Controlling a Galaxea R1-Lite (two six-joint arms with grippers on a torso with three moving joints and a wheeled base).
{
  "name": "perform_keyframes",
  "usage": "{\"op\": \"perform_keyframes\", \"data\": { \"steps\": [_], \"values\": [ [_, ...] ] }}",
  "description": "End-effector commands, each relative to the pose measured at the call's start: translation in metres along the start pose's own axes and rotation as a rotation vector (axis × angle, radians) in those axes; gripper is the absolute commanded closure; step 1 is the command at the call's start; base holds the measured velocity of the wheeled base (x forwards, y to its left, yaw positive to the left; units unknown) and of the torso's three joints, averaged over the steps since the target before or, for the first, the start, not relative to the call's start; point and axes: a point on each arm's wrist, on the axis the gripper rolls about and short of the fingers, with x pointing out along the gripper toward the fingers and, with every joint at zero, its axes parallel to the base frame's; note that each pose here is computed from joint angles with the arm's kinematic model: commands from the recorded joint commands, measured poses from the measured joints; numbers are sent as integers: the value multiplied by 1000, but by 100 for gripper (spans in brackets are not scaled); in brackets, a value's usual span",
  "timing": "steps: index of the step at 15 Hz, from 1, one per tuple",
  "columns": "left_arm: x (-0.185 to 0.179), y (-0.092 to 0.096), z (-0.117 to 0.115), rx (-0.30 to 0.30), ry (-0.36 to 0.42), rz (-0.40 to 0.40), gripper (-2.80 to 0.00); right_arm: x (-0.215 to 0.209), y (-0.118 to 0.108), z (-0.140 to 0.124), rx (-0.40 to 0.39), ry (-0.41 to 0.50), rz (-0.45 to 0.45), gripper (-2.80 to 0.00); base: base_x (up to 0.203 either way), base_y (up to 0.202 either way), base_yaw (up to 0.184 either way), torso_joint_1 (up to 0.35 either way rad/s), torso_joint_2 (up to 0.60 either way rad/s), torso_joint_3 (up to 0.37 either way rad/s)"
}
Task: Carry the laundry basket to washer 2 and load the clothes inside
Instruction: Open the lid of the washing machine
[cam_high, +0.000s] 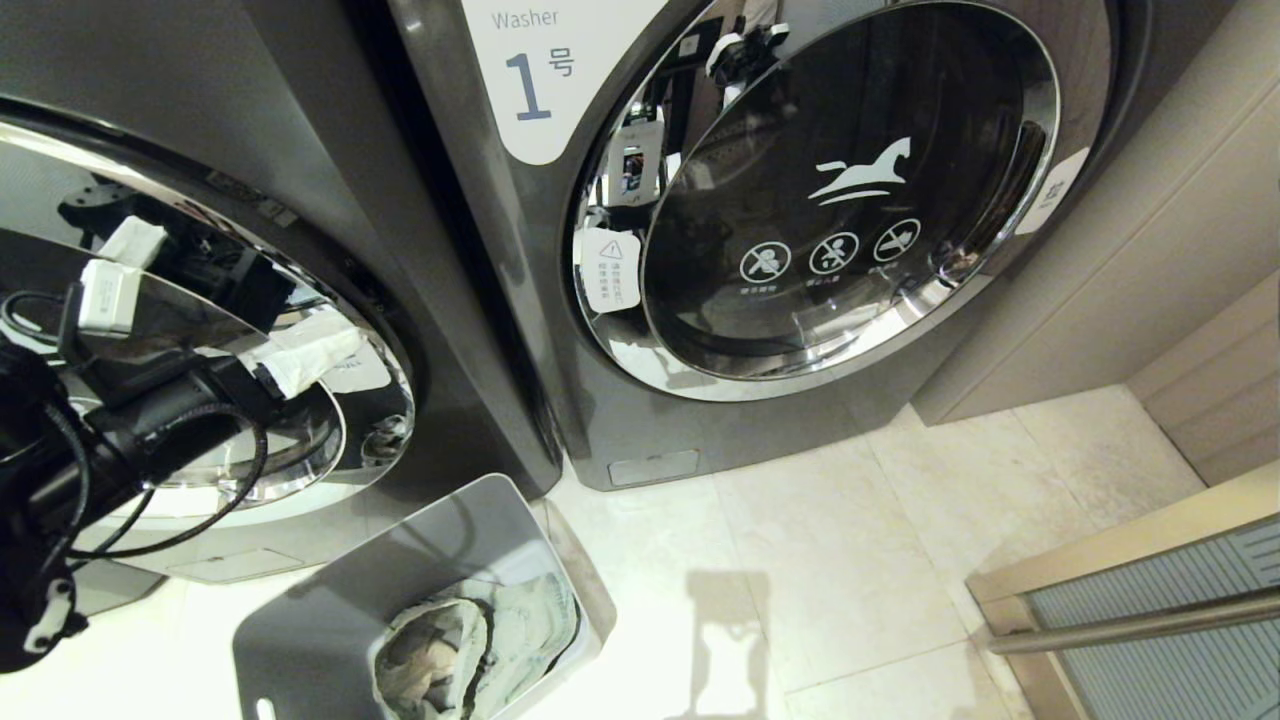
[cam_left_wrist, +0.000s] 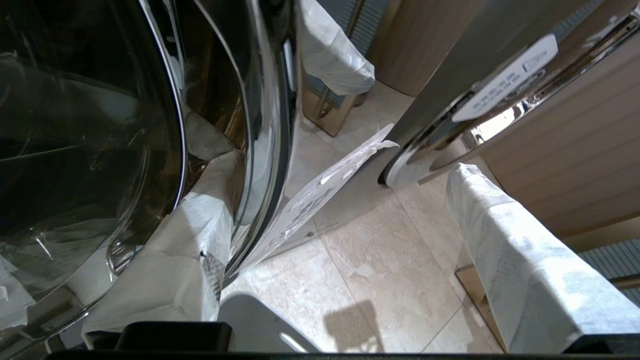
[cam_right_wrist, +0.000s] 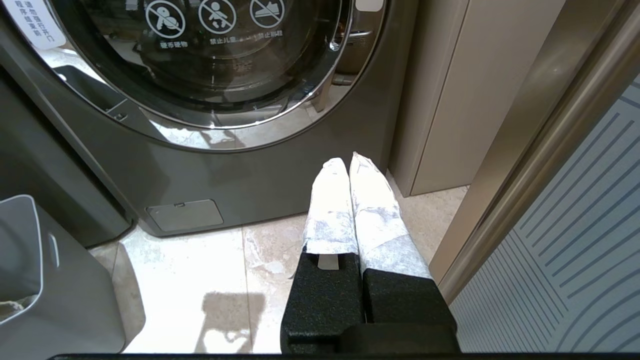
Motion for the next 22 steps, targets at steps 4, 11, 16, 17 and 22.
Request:
{"op": "perform_keyframes", "data": {
  "steps": [4,11,16,17,22],
  "values": [
    [-22,1,-1,12,-3,76,-280,1,0,-11,0,39,-1,0,0,0,0,0,0,0],
    [-46,5,-8,19,-31,281,-280,1,0,-11,0,39,-1,0,0,0,0,0,0,0],
    [-57,-1,-6,29,-63,359,-280,1,0,-11,0,39,-1,0,0,0,0,0,0,0],
    [-60,-3,-5,31,-66,363,-280,1,0,-11,0,39,-1,0,0,0,0,0,0,0],
    [-77,-25,-1,54,-97,358,0,1,0,-11,0,39,-1,0,0,0,0,0,0,0]
  ]
}}
